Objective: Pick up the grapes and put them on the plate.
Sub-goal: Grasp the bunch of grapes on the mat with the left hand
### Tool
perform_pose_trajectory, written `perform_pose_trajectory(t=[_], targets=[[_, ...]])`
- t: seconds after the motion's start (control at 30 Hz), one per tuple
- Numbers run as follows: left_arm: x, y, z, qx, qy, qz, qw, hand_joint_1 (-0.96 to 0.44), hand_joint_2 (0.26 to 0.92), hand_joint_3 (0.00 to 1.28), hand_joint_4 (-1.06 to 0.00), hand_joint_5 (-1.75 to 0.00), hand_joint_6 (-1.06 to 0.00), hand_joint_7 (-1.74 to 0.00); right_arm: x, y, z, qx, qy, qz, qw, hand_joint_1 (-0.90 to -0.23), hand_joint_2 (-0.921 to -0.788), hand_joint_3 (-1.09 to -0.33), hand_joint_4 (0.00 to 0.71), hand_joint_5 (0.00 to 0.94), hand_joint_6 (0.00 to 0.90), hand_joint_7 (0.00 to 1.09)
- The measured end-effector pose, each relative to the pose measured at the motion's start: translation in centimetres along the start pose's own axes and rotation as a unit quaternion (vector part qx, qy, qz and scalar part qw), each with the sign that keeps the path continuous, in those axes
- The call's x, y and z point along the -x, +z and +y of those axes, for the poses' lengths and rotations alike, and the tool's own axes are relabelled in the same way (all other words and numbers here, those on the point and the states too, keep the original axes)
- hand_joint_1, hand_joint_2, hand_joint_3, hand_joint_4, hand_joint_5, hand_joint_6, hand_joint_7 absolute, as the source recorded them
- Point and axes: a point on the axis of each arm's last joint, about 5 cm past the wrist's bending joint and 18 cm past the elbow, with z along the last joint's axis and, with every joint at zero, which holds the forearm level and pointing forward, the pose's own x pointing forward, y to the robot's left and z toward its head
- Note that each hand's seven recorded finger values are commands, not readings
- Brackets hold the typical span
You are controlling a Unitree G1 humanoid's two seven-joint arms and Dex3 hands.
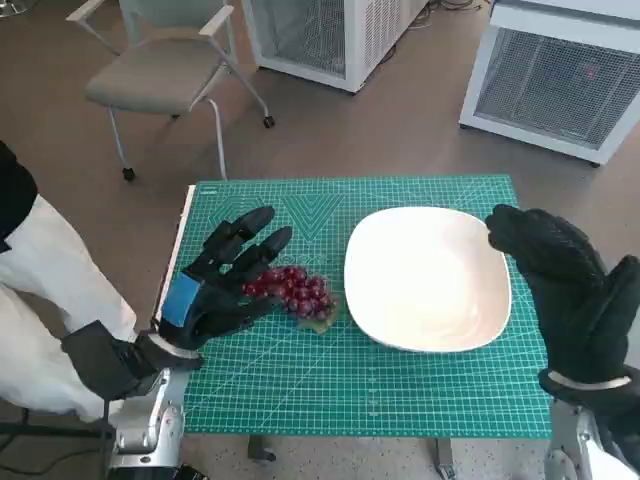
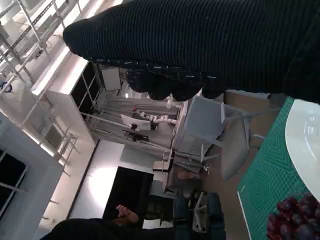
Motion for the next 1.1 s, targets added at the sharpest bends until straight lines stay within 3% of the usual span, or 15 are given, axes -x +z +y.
perform_pose_trajectory(t=[0.33, 0.5, 0.7, 0.97, 1.1], targets=[[0.1, 1.1, 0.2, -0.180, -0.005, 0.036, 0.983, -0.30, 0.907, 0.00, -0.30, 0.00, -0.28, -0.20, 0.00, 0.0, 0.0, 0.000, 0.000, 0.000, 1.0000, -0.499, -0.921, -0.565, 0.422, 0.536, 0.187, 0.91], [0.0, 1.6, 0.0, -0.254, -0.010, 0.051, 0.966, -0.31, 0.851, 0.00, -0.14, 0.00, -0.19, -0.08, -0.01, 0.0, 0.0, 0.001, 0.000, -0.001, 1.0000, -0.499, -0.921, -0.566, 0.421, 0.537, 0.187, 0.91], [-0.6, 2.7, -0.6, -0.380, -0.033, 0.136, 0.914, -0.21, 0.744, 0.00, -0.02, 0.00, -0.20, -0.05, -0.04, 0.1, 0.0, 0.002, 0.001, -0.004, 1.0000, -0.498, -0.921, -0.567, 0.419, 0.538, 0.185, 0.92], [-1.8, 3.1, -2.8, -0.500, -0.055, 0.269, 0.822, -0.17, 0.727, 0.00, -0.03, -0.01, -0.24, -0.04, -0.05, 0.2, 0.1, 0.002, 0.002, -0.004, 1.0000, -0.499, -0.921, -0.565, 0.420, 0.540, 0.182, 0.91], [-2.4, 3.4, -3.8, -0.523, -0.057, 0.294, 0.798, -0.16, 0.728, 0.00, -0.05, -0.01, -0.25, -0.03, 0.03, 0.2, 0.1, 0.000, 0.002, 0.000, 1.0000, -0.498, -0.921, -0.564, 0.420, 0.540, 0.183, 0.91]])
